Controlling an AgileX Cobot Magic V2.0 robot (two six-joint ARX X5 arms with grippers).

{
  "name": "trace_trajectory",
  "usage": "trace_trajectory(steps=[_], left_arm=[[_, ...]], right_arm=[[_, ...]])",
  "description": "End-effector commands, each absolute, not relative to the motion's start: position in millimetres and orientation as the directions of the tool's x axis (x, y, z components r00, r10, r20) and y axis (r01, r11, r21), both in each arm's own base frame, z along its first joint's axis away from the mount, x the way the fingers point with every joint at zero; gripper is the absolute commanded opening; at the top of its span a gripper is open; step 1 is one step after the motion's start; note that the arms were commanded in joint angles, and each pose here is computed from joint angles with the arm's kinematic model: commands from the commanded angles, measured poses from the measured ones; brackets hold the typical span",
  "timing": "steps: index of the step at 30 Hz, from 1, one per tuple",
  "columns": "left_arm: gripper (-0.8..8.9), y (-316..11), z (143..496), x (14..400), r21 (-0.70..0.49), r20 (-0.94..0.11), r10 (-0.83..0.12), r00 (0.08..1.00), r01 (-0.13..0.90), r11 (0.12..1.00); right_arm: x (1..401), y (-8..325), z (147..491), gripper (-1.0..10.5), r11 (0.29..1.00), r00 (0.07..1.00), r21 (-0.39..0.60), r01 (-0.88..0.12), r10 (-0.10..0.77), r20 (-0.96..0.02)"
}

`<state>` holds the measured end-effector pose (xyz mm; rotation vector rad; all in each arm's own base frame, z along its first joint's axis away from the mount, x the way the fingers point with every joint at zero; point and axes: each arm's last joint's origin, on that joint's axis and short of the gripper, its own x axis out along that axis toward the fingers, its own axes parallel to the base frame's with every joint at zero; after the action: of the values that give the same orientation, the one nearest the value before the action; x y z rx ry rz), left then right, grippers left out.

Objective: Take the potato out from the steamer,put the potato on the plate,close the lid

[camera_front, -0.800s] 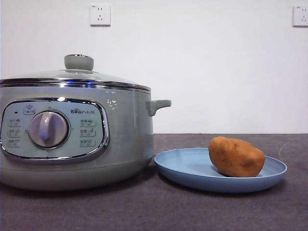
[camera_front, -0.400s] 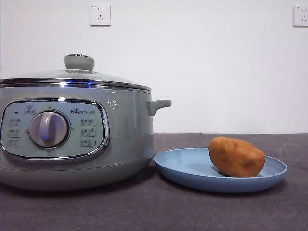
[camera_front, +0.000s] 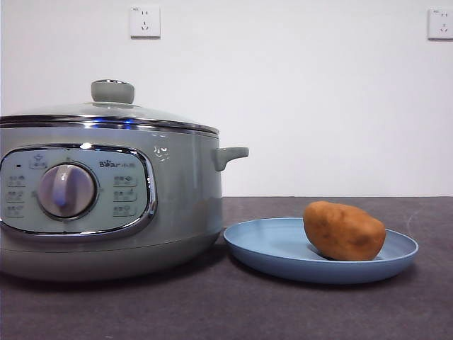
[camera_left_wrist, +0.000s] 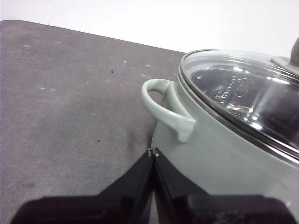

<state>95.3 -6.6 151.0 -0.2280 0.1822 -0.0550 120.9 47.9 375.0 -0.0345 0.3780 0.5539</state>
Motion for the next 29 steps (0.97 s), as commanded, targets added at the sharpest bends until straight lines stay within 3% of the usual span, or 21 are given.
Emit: trace_trajectory(steps=[1, 6, 13, 19, 29], left_arm=[[-0.03, -6.3, 146.6, 95.9, -0.23, -0.183, -0.067, 0.981, 0.024, 0.973], [-0.03, -6.3, 146.6, 95.9, -0.231, -0.183, -0.067, 0.981, 0.023, 0.973], [-0.03, -6.3, 146.6, 95.9, -0.23, -0.183, -0.067, 0.981, 0.024, 0.973], [-0.03, -6.3, 146.6, 95.9, -0.23, -0.182, -0.067, 0.981, 0.024, 0.973], [-0.03, -6.3, 146.6, 95.9, -0.23, -0.182, -0.067, 0.981, 0.024, 0.973]], right_arm=[[130.1, 44.8, 369.0, 0.0, 0.881, 0.803, 0.043, -0.471, 0.449, -0.391], [144.0, 36.5, 338.4, 0.0, 0.933, 0.842, 0.031, -0.358, 0.337, -0.422], [141.7, 22.7, 256.8, 0.0, 0.963, 0.914, 0.055, -0.265, 0.269, -0.304], [127.0, 12.3, 194.9, 0.0, 0.975, 0.94, 0.132, -0.179, 0.209, -0.271], [105.4, 0.7, 143.0, 0.0, 0.973, 0.961, 0.223, -0.06, 0.116, -0.252]])
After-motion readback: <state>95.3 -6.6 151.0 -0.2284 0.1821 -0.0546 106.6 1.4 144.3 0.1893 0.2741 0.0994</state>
